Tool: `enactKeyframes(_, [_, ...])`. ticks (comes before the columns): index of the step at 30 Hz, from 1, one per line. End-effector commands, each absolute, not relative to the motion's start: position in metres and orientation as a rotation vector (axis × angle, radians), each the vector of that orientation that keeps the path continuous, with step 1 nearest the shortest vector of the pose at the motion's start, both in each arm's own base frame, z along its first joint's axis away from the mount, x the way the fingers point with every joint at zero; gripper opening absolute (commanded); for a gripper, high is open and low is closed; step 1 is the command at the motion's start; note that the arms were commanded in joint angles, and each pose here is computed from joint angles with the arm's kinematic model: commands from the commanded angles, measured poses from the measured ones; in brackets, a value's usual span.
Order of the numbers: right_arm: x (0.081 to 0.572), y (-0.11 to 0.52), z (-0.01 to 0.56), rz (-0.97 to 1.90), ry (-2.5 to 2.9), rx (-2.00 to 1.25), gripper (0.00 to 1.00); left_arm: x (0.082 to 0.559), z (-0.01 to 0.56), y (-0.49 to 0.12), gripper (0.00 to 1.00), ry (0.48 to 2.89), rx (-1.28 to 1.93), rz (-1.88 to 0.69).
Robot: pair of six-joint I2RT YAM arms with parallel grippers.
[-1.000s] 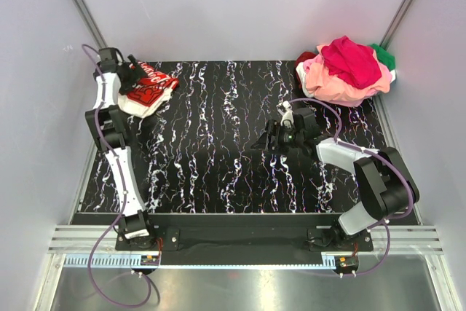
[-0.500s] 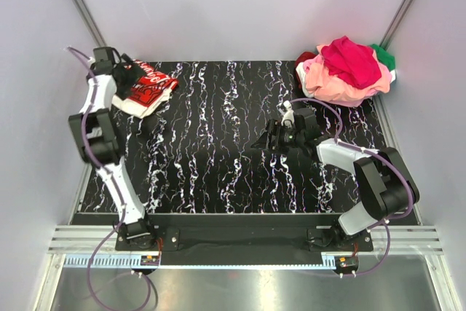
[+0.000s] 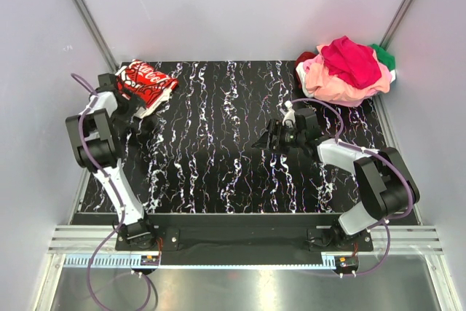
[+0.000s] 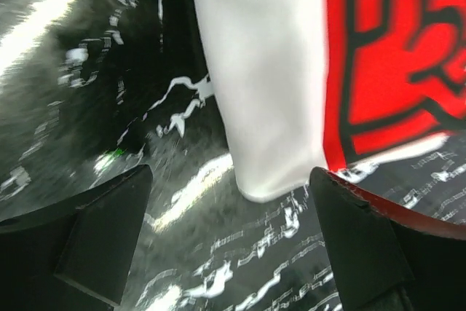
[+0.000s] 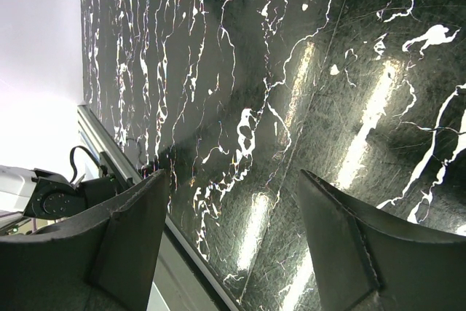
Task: Fold and stack the t-shirts
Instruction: Neatly place the folded tshirt to the corner
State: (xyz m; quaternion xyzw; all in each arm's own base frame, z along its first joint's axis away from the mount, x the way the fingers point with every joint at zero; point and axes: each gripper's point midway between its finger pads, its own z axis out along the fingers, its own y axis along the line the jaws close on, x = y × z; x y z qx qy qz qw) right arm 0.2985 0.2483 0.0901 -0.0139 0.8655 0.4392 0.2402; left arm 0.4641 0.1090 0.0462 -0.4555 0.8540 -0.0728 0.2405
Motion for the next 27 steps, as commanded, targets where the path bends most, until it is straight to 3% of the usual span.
enactKeyframes(1, [0.301,0.250,0.105,1.241,2.300,-0.068,0.77,0.492,0.046,0.094,0.94,2.256,-1.246,-0.333])
enactKeyframes(9, [0.303,0.248,0.106,1.252,2.293,-0.058,0.77,0.540,0.035,0.053,0.93,2.200,-1.287,-0.455])
enactKeyframes(20, [0.304,0.245,0.105,1.261,2.288,-0.041,0.77,0.641,0.071,-0.002,0.92,2.081,-1.232,-0.661])
enactKeyframes(27, [0.305,0.244,0.105,1.268,2.287,-0.035,0.77,0.637,0.096,-0.007,0.93,2.078,-1.145,-0.719])
